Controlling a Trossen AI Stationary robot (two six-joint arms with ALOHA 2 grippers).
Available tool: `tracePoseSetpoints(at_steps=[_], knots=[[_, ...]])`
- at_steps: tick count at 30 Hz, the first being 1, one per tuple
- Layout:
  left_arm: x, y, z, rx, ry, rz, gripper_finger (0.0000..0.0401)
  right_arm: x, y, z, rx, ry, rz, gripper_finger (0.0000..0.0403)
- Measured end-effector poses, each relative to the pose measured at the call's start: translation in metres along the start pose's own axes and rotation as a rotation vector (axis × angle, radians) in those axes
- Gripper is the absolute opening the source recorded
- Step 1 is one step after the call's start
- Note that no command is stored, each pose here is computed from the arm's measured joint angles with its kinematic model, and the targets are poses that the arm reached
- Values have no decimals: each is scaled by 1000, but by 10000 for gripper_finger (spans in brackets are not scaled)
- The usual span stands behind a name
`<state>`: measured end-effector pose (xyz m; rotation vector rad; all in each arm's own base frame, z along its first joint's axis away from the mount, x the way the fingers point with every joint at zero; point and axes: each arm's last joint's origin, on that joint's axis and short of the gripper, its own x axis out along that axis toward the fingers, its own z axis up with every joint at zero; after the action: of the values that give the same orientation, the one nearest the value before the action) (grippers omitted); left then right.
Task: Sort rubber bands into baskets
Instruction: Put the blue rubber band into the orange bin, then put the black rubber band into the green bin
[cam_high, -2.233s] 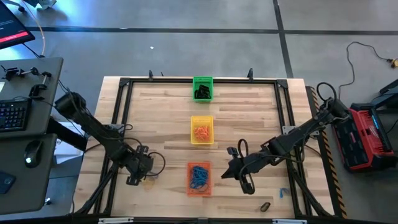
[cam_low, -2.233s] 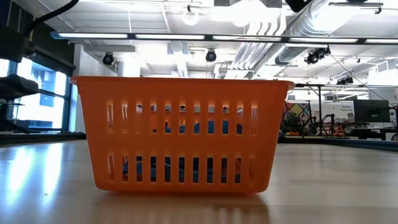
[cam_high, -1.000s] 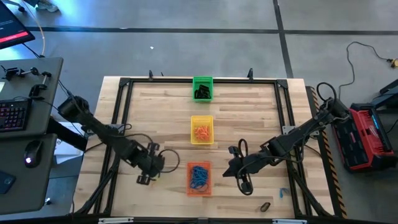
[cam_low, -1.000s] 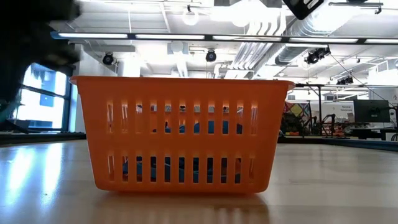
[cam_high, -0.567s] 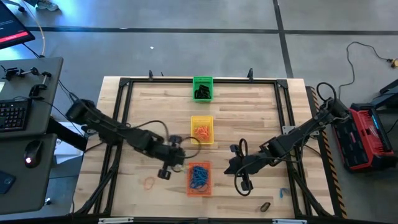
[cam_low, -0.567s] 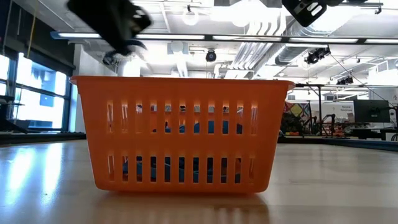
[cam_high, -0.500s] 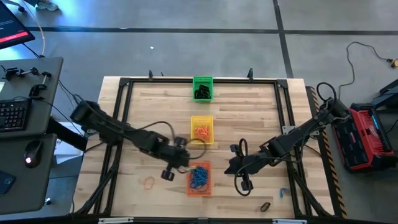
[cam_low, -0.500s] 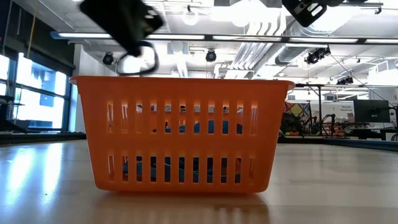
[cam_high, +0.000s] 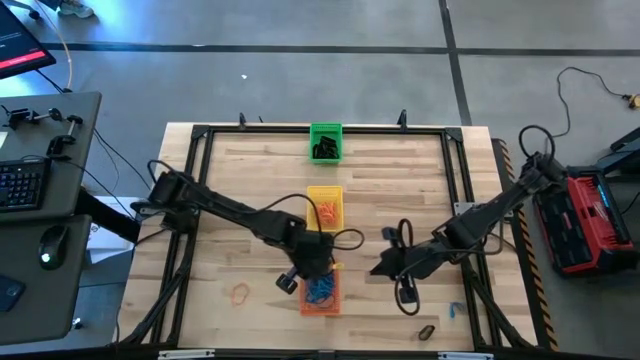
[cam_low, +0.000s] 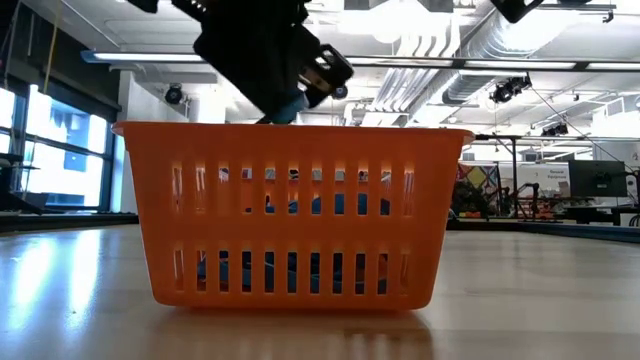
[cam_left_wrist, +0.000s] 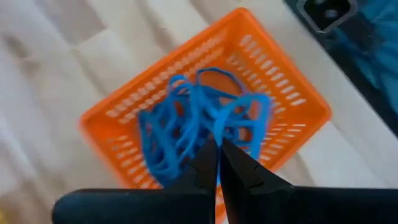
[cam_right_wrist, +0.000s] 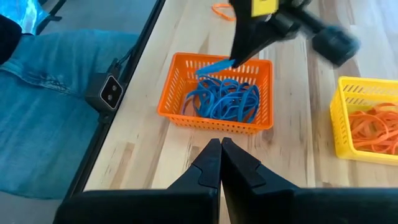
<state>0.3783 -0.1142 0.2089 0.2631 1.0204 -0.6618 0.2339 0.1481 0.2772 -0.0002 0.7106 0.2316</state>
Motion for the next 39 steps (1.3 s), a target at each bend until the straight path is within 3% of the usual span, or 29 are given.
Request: tracePoseSetpoints(at_steps=[5, 10, 19, 25, 29, 33, 39], knots=[[12, 7, -3, 17, -20, -98, 0, -4, -1, 0, -3, -1, -7, 0], [15, 10, -4, 17, -37, -107, 7, -4, -1, -1, -2, 10, -11, 0], [11, 12, 1, 20, -39, -72, 86, -4, -1, -2, 1, 15, -13, 0], [-3, 8, 9, 1, 16, 34, 141, -4, -1, -2, 4, 20, -15, 0], [-13, -3, 7, 7, -7, 137, 151, -5, 0, -7, 36, 53, -36, 0], [-28, -16, 4, -17, -112, 238, 151, -7, 6, -11, 26, 57, -68, 0], [-44, -32, -18, -114, -310, 292, 152, -10, 16, -15, 53, 54, -53, 0]])
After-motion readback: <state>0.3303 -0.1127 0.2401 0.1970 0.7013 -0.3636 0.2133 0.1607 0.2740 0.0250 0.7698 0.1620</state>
